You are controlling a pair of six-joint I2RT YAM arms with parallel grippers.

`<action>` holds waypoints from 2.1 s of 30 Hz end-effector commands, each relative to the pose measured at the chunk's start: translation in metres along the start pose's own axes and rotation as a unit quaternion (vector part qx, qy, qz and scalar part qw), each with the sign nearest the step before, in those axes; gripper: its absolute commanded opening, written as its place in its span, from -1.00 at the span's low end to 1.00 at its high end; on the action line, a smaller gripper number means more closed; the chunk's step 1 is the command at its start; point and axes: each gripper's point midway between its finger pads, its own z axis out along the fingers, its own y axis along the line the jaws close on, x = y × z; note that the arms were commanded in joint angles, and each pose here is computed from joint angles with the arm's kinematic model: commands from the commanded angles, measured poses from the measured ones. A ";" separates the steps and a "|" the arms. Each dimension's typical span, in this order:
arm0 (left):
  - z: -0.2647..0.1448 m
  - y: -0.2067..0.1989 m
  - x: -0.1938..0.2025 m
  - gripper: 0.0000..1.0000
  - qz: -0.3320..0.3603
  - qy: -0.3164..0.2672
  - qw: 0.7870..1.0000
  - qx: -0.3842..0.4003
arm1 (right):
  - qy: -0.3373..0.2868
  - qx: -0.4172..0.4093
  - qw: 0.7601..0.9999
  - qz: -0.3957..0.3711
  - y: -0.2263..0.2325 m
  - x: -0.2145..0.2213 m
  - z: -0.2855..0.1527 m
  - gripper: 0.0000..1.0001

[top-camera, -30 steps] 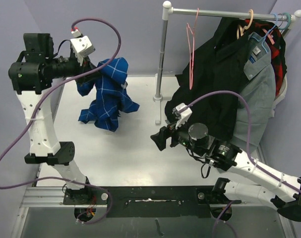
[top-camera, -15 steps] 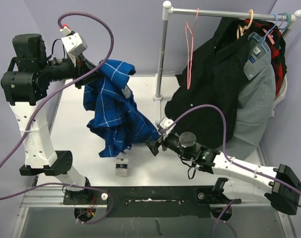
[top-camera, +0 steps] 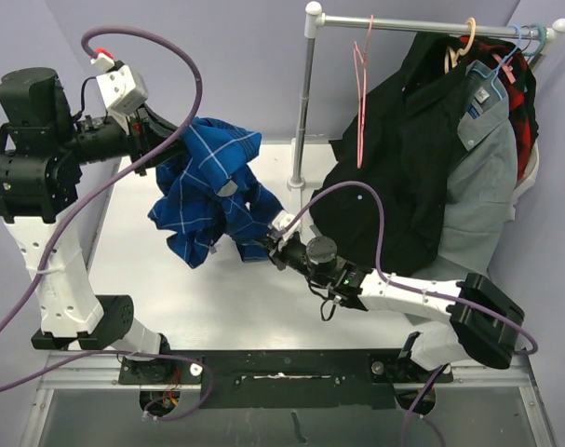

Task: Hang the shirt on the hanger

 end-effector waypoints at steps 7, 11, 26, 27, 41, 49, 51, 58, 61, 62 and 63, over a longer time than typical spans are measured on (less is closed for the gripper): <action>-0.015 -0.032 -0.033 -1.00 0.059 -0.044 0.997 0.014 | -0.087 0.026 0.996 0.014 -0.011 -0.061 0.013 -1.00; -0.016 -0.032 -0.019 -1.00 0.065 -0.025 0.998 0.008 | -0.078 0.040 0.996 0.014 -0.017 -0.075 -0.013 -1.00; 0.056 -0.016 0.200 -1.00 0.022 0.290 0.950 0.111 | 0.000 0.063 0.989 0.136 -0.002 -0.041 -0.139 0.98; 0.068 -0.017 0.218 -1.00 0.028 0.310 0.943 0.118 | -0.011 0.073 0.989 0.127 -0.005 -0.050 -0.144 0.96; 0.177 -0.037 0.322 0.16 0.007 0.418 0.881 0.221 | 0.024 -0.068 0.994 -0.085 0.029 -0.109 -0.145 0.96; 0.117 -0.056 0.241 0.96 0.041 0.369 0.908 0.195 | 0.196 -0.248 0.916 -0.245 0.078 -0.025 -0.128 0.95; 0.089 -0.065 0.219 0.96 0.062 0.341 0.922 0.174 | 0.200 -0.270 0.903 -0.269 0.085 -0.014 -0.117 0.96; 0.010 -0.057 0.164 0.96 0.017 0.234 0.967 0.097 | 0.156 -0.351 0.884 -0.266 0.137 -0.001 -0.074 0.96; -0.023 -0.023 0.164 0.96 -0.038 0.184 0.982 0.029 | 0.135 -0.374 0.878 -0.265 0.166 0.010 -0.059 0.96; -0.032 -0.012 0.168 0.96 -0.057 0.172 0.983 0.007 | 0.131 -0.382 0.875 -0.265 0.177 0.015 -0.056 0.96; -0.043 0.001 0.173 0.96 -0.079 0.157 0.984 -0.019 | 0.128 -0.389 0.873 -0.265 0.185 0.019 -0.052 0.96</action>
